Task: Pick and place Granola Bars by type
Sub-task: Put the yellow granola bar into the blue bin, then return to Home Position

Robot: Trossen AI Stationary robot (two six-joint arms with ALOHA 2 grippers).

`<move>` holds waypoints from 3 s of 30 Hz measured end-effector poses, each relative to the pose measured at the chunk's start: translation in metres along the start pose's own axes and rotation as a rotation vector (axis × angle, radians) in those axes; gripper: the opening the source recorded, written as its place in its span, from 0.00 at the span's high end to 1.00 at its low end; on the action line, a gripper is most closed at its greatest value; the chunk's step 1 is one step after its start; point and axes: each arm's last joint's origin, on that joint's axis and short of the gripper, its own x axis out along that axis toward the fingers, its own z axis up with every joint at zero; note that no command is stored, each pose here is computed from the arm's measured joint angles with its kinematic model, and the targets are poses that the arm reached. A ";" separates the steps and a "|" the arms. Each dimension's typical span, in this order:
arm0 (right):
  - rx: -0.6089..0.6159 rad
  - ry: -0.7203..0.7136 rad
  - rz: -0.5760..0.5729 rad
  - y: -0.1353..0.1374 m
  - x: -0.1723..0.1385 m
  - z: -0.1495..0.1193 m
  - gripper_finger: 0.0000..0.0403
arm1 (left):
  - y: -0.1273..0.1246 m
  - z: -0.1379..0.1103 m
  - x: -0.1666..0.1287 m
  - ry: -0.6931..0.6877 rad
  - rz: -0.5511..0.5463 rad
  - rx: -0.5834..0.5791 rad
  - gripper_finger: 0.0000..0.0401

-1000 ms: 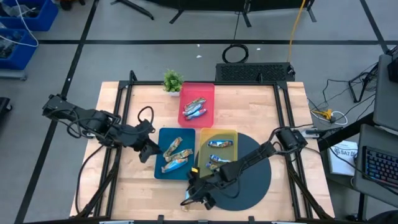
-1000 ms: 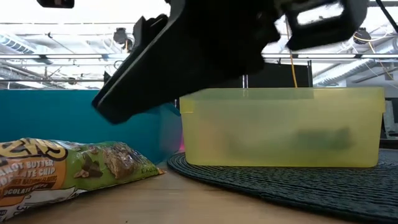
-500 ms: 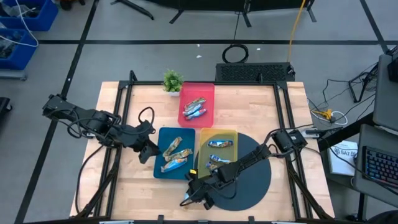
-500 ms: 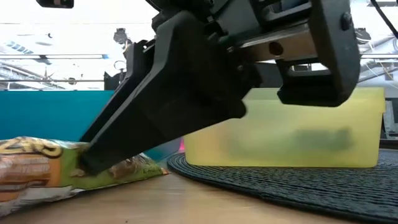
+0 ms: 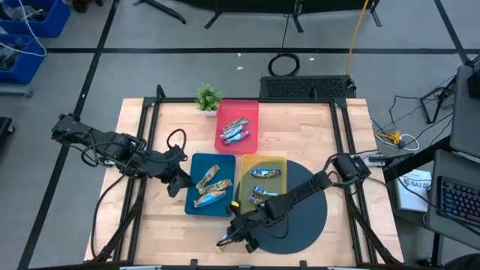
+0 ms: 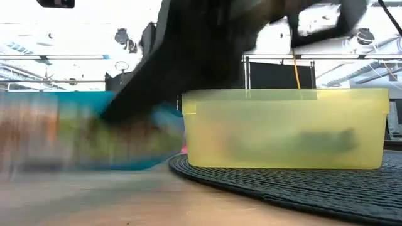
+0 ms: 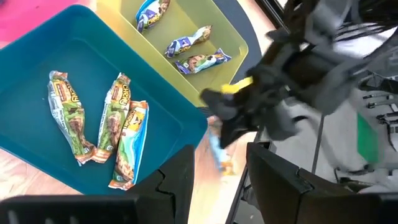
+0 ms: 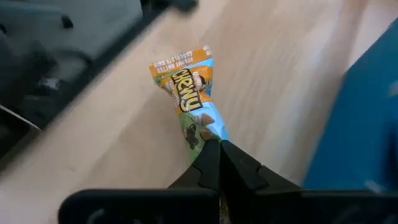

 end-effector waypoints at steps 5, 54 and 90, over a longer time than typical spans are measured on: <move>-0.004 -0.066 -0.032 -0.004 -0.041 0.029 1.00 | 0.001 0.002 0.000 -0.007 0.006 -0.007 0.63; 0.253 -0.143 -0.091 -0.113 -0.042 0.010 0.73 | 0.011 0.003 -0.050 -0.176 -0.071 0.413 0.63; 0.485 -0.723 0.065 -0.008 -0.240 -0.065 0.72 | 0.101 -0.048 -0.068 -0.521 -0.398 0.630 0.63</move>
